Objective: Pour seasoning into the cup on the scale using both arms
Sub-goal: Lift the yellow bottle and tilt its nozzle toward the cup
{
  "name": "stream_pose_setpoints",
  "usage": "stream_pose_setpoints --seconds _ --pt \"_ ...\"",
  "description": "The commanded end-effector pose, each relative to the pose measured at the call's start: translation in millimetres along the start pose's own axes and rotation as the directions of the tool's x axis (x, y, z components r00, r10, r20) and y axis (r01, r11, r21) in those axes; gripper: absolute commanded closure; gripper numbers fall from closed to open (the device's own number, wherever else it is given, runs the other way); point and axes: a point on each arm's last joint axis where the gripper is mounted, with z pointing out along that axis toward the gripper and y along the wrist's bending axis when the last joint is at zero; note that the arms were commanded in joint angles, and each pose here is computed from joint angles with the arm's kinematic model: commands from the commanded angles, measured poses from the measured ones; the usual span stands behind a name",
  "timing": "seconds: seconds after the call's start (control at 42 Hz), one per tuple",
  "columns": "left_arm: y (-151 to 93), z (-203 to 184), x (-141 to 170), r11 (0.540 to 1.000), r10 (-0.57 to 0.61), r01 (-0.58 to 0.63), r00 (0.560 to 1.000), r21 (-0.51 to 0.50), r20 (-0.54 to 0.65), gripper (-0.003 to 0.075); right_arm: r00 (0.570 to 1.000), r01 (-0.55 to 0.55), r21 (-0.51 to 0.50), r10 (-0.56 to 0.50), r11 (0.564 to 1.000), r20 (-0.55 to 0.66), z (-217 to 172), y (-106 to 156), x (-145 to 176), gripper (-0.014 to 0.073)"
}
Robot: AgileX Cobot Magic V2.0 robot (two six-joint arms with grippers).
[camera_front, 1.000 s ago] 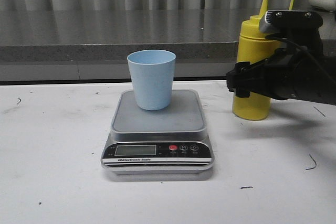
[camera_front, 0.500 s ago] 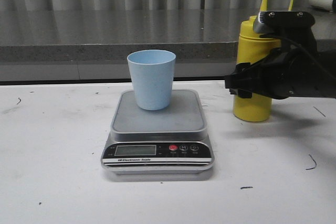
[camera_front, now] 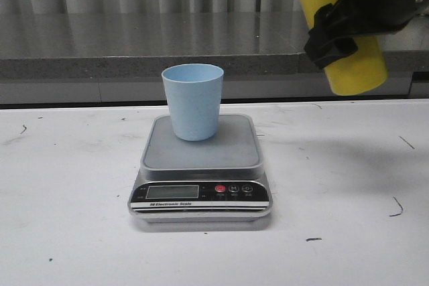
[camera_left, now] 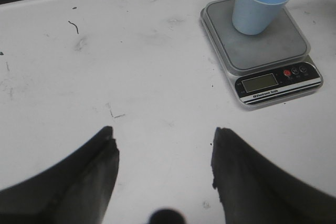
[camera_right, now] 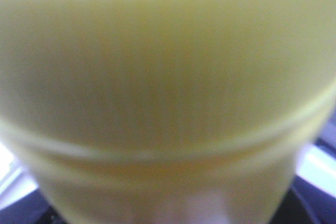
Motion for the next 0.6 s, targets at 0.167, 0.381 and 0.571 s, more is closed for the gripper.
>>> stream_pose_setpoints --seconds 0.167,0.381,0.571 --pt "-1 -5 -11 1.0 -0.013 0.012 0.996 0.011 0.09 0.0335 0.908 0.409 0.031 -0.403 0.912 -0.118 -29 14 -55 0.028" --pt "-1 -5 -11 1.0 -0.013 0.012 0.996 0.011 0.09 0.0335 0.77 0.617 0.01 -0.601 0.787 -0.216 -15 40 -57 0.0281" --pt "-1 -5 -11 1.0 -0.013 0.012 0.996 0.011 0.09 0.0335 0.657 0.719 -0.004 -0.682 0.695 -0.321 -2 49 -49 0.0281"
